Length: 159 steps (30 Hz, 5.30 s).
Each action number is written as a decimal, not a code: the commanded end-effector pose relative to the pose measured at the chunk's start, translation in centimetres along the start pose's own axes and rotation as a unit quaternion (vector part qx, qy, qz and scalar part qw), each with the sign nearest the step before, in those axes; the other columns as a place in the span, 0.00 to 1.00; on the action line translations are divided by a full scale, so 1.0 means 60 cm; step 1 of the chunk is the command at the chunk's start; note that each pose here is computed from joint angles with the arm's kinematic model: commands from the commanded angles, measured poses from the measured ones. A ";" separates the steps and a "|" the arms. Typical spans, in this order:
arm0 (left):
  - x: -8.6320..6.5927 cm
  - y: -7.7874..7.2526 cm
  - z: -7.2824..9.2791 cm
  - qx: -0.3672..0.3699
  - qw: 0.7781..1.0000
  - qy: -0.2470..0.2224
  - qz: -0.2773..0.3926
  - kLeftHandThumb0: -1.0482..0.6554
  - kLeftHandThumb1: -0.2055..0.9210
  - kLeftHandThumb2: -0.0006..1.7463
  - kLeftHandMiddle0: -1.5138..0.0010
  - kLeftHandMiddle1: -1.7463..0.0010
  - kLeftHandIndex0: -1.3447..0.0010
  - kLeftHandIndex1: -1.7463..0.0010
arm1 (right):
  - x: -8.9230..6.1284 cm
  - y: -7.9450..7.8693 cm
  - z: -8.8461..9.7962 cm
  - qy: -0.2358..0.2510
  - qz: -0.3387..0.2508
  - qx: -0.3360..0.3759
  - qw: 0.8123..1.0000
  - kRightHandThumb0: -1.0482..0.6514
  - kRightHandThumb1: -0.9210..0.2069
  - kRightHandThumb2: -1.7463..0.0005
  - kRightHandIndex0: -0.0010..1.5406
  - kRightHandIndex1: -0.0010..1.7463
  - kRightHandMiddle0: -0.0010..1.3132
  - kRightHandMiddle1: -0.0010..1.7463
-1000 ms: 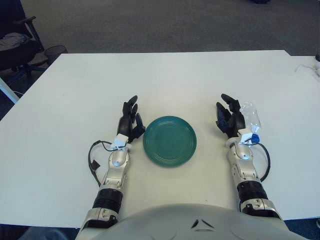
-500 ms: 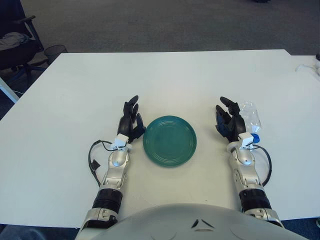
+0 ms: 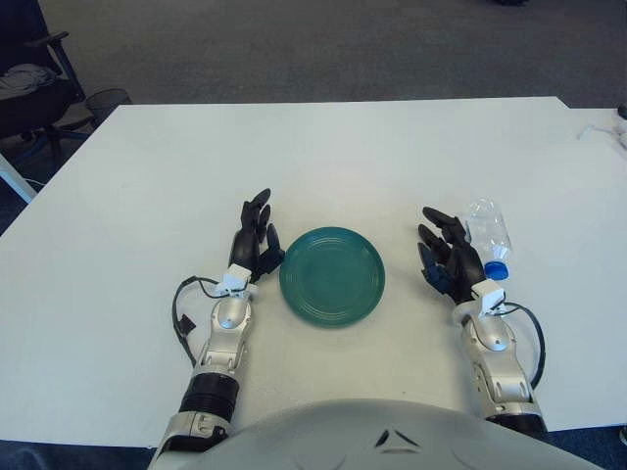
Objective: Put the bottle into the plate.
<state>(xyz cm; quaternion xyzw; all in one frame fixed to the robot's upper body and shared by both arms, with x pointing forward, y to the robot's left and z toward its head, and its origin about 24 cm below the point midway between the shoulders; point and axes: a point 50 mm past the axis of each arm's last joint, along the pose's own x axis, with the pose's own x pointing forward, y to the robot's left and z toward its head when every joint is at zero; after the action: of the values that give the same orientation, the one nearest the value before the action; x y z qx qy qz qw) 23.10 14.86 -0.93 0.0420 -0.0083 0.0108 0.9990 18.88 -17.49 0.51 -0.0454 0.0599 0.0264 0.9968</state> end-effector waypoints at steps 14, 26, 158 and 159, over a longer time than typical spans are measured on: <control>-0.026 0.004 -0.038 0.007 0.998 0.062 -0.004 0.10 1.00 0.58 0.80 1.00 1.00 0.65 | -0.099 0.000 -0.066 0.138 0.054 0.025 0.989 0.29 0.04 0.71 0.24 0.00 0.00 0.31; -0.022 0.001 -0.040 0.010 0.998 0.063 -0.011 0.10 1.00 0.58 0.79 0.99 1.00 0.64 | -0.119 -0.019 -0.043 0.110 0.095 -0.028 0.989 0.26 0.03 0.71 0.23 0.01 0.00 0.34; 0.024 -0.015 -0.052 0.006 0.999 0.045 -0.024 0.13 1.00 0.56 0.79 0.98 1.00 0.62 | 0.049 -0.218 0.171 -0.236 -0.012 -0.316 0.919 0.00 0.00 0.78 0.00 0.00 0.00 0.00; 0.024 -0.014 -0.053 0.004 0.999 0.045 -0.023 0.14 1.00 0.56 0.79 0.98 1.00 0.62 | 0.049 -0.218 0.171 -0.236 -0.012 -0.316 0.919 0.00 0.00 0.78 0.00 0.00 0.00 0.00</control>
<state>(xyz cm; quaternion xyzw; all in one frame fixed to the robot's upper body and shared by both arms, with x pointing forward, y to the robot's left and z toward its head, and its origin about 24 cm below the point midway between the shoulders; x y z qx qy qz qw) 26.87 13.32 -1.08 0.0398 -0.0295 -0.0201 0.9986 23.66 -29.67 11.10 -0.3505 -0.1813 0.0425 0.9179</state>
